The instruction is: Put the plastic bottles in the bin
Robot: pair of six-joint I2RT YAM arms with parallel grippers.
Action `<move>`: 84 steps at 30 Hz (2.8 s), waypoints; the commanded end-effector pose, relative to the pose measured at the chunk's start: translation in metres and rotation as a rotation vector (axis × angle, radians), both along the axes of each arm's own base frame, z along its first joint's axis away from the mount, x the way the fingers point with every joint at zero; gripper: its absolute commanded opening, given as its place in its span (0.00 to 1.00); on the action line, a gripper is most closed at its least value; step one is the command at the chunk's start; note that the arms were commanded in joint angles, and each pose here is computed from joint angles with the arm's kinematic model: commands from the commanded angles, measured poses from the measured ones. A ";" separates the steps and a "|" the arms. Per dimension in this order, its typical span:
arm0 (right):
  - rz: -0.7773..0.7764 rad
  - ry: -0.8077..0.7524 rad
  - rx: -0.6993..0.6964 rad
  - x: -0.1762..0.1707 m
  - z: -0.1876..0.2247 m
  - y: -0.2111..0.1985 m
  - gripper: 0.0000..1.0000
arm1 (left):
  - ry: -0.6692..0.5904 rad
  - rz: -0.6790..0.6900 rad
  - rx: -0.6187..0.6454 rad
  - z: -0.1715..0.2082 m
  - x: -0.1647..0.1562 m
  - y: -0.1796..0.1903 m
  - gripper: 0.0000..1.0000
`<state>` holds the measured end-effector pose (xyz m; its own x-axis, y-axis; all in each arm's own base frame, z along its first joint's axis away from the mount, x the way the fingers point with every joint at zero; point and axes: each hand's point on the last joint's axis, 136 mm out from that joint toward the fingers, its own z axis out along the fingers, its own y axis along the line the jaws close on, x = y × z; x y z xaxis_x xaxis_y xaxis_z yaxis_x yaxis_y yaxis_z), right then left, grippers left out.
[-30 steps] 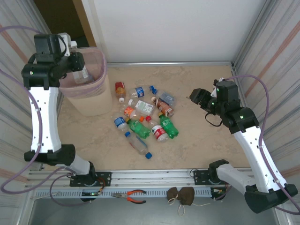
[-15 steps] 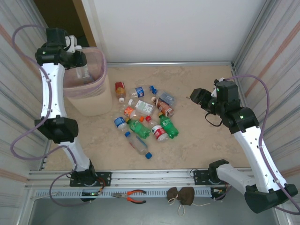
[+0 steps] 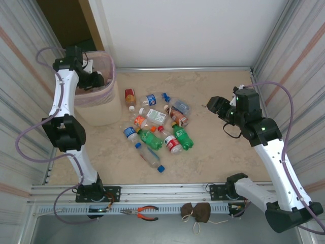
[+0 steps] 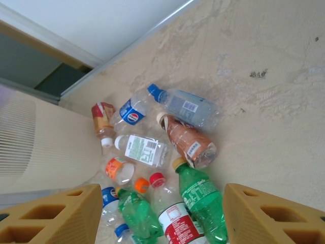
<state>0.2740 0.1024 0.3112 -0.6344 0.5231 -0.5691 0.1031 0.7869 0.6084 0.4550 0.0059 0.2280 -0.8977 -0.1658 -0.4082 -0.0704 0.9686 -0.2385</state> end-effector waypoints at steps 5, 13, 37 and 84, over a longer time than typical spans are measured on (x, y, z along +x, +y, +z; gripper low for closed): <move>-0.011 -0.011 -0.013 -0.003 0.001 -0.004 0.63 | 0.056 0.006 -0.048 -0.036 0.001 -0.004 0.42; -0.010 -0.004 -0.010 -0.003 -0.002 -0.004 0.63 | 0.098 0.014 -0.048 -0.064 0.007 -0.002 0.52; 0.091 0.035 -0.043 -0.005 -0.014 0.027 0.65 | -0.300 -0.017 -0.118 0.113 -0.025 -0.020 0.74; 0.262 0.157 -0.227 0.008 -0.073 0.066 0.63 | 0.074 0.206 -0.298 -0.139 -0.171 -0.140 0.72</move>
<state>0.2806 0.1711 0.2389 -0.8281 0.2277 -0.5122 -0.0240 0.8985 0.4383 0.2683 -0.1311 0.0920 -0.8875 -0.3968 -0.2342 -0.2603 0.8512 -0.4558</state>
